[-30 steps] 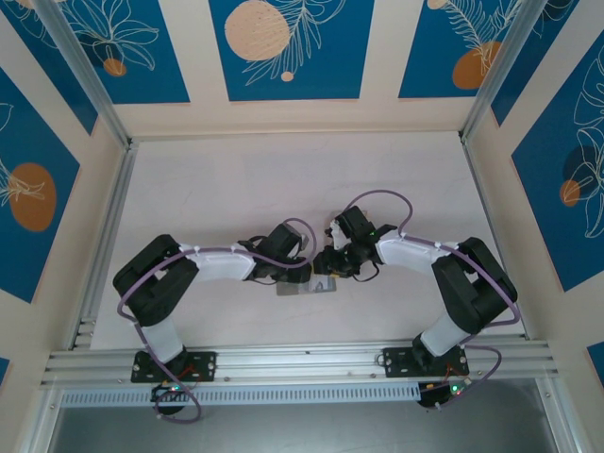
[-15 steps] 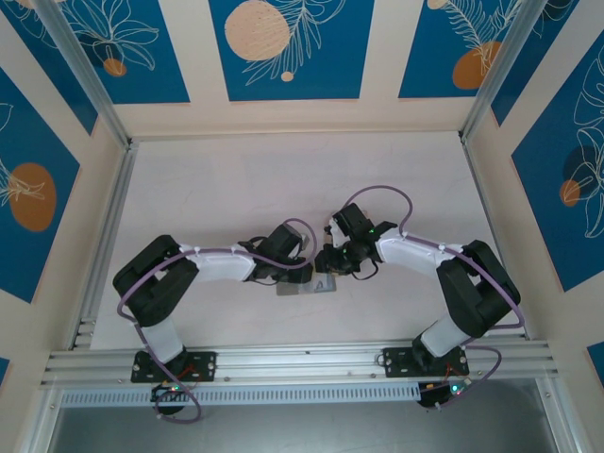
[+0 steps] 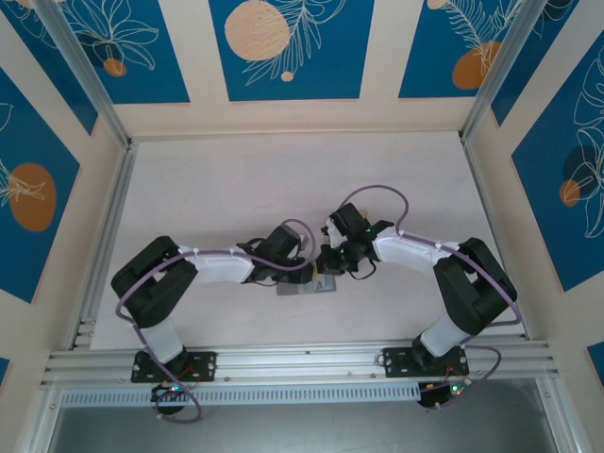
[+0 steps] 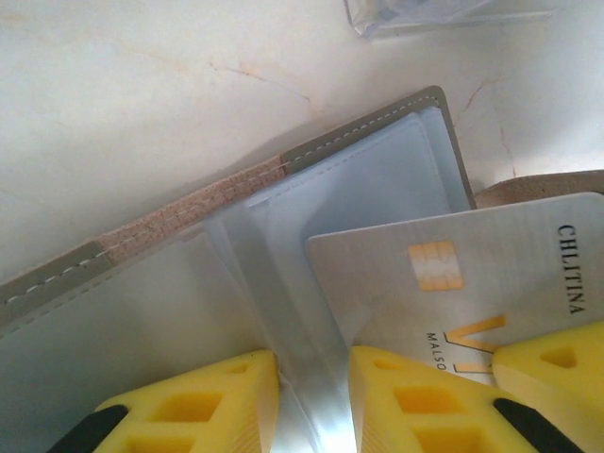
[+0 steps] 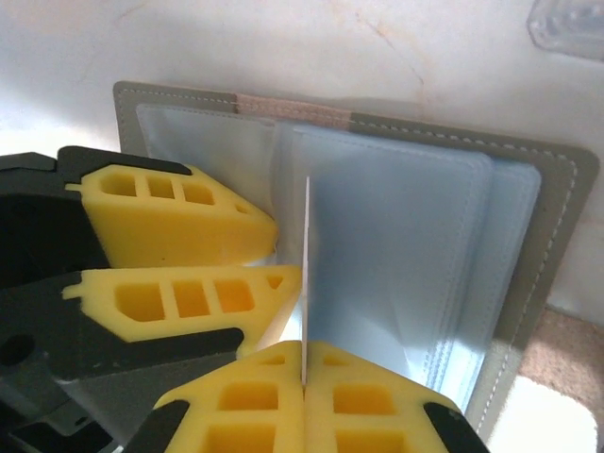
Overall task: Put the credit cards into the card holder
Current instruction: Pick up the credit card from the card holder, then insert the credit card into the card slot.
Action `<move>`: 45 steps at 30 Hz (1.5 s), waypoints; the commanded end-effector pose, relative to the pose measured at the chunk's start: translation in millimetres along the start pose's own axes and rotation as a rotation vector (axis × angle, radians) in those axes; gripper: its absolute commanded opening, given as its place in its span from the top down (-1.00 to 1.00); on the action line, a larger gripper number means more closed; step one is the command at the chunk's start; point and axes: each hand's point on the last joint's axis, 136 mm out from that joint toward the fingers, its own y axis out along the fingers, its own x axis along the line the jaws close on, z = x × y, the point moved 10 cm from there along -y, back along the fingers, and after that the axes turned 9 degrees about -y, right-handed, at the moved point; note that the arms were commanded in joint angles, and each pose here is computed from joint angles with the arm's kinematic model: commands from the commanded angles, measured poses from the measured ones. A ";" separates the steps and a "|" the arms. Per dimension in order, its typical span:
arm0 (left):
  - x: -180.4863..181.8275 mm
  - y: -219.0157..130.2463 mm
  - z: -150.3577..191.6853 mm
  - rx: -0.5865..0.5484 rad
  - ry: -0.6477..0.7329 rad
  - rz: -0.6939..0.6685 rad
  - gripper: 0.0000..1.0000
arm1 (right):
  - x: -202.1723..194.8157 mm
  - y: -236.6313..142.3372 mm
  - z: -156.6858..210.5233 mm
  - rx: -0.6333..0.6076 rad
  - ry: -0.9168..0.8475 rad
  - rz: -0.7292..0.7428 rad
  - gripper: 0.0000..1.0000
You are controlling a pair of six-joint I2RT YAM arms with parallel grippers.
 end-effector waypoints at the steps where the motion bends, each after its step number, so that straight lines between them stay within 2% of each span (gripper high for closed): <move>1: 27.7 6.0 27.6 0.116 -0.070 -0.071 0.41 | 5.5 -18.7 3.0 -0.019 -0.022 -0.011 0.97; 9: 28.7 -45.2 14.6 0.045 -0.131 0.097 0.30 | 0.6 -41.7 5.7 -0.066 -0.019 -0.114 1.00; 16: 46.4 -74.5 9.9 0.008 -0.136 0.069 0.31 | 17.4 -43.9 -2.1 -0.106 -0.075 -0.209 1.00; 23: 57.5 -70.6 8.5 0.012 -0.096 -0.102 0.49 | 30.5 -28.6 -8.4 -0.136 -0.124 -0.237 1.00; 34: 49.8 -51.2 14.9 0.039 0.061 -0.350 0.40 | 28.1 -1.9 -8.2 -0.215 -0.137 -0.205 1.00; 41: 50.8 -44.0 26.8 0.033 0.096 -0.493 0.40 | 11.8 14.2 -0.9 -0.260 -0.082 -0.144 1.00; 45: 51.5 -36.4 33.8 0.047 0.100 -0.529 0.45 | 4.9 20.8 2.6 -0.285 -0.061 -0.133 1.00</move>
